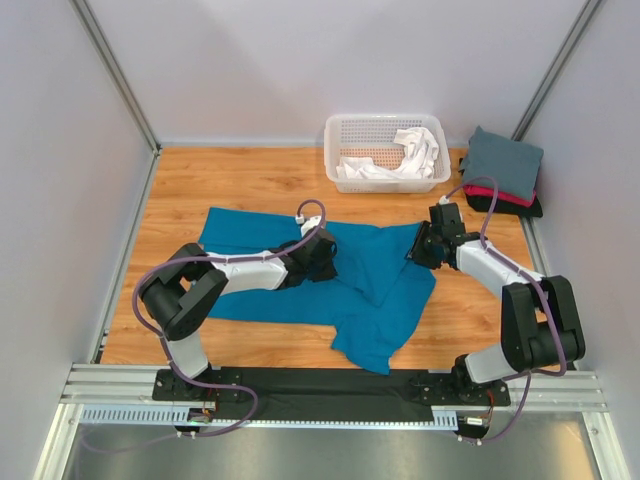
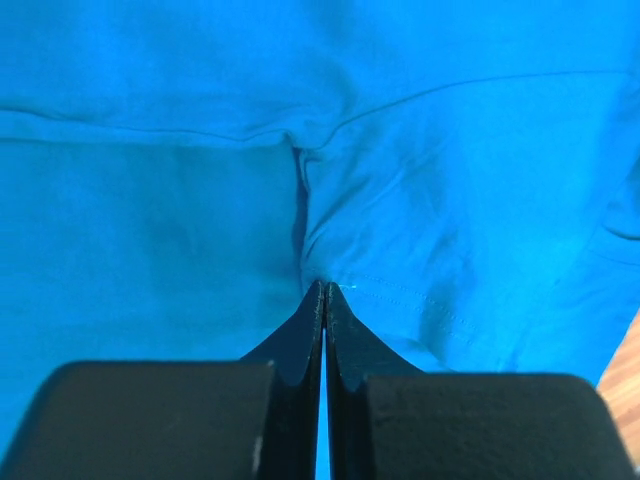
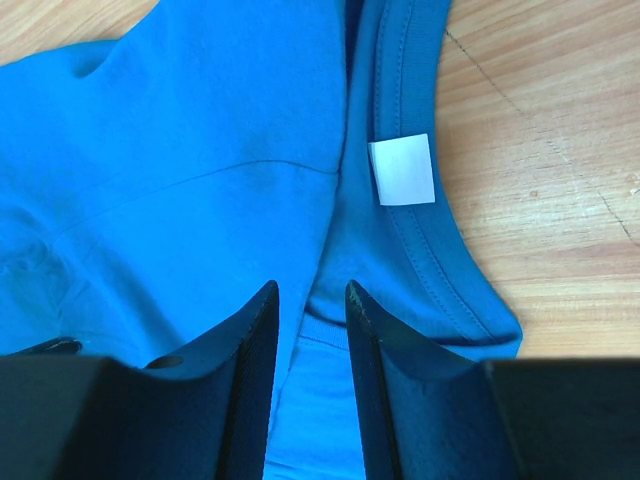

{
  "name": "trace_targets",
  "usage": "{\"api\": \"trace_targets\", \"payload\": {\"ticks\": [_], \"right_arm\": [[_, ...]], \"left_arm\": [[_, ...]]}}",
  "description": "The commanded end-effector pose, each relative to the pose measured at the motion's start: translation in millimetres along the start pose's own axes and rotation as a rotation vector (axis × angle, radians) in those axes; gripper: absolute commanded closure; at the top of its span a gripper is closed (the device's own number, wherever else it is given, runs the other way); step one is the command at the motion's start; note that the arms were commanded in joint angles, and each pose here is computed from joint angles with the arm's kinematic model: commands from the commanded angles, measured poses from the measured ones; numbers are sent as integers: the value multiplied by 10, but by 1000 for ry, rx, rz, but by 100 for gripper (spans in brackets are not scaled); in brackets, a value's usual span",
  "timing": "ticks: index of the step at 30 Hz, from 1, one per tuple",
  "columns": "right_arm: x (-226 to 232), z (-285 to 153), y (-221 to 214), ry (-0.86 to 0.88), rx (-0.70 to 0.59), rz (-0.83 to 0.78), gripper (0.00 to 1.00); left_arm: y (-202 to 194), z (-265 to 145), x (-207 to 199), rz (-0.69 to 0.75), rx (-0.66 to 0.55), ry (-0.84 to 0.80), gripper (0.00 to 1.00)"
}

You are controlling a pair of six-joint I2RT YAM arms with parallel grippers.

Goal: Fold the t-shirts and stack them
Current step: Fold the tshirt

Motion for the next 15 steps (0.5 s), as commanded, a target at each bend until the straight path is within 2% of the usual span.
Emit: {"api": "trace_targets", "payload": {"ticks": [1,8,15], "right_arm": [[125,-32,169,33,-59,-22,65],[110,5,157,26,-53,-20,66],[109,50,175,13,-52,-18,66]], "left_arm": [[268,-114,-90,24,-77,8,100],[399,-261,-29,115,-118,57,100],[254,-208,16,109,-64,49,100]]}}
Point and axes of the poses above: each gripper's point midway between its finger pads, its own z axis out along the fingers, its own x axis along the line the jaws close on, y = z × x, the point moved 5 cm from there along -z, back along the fingers, and after that the axes turned 7 degrees about z, right-handed, at the moved point
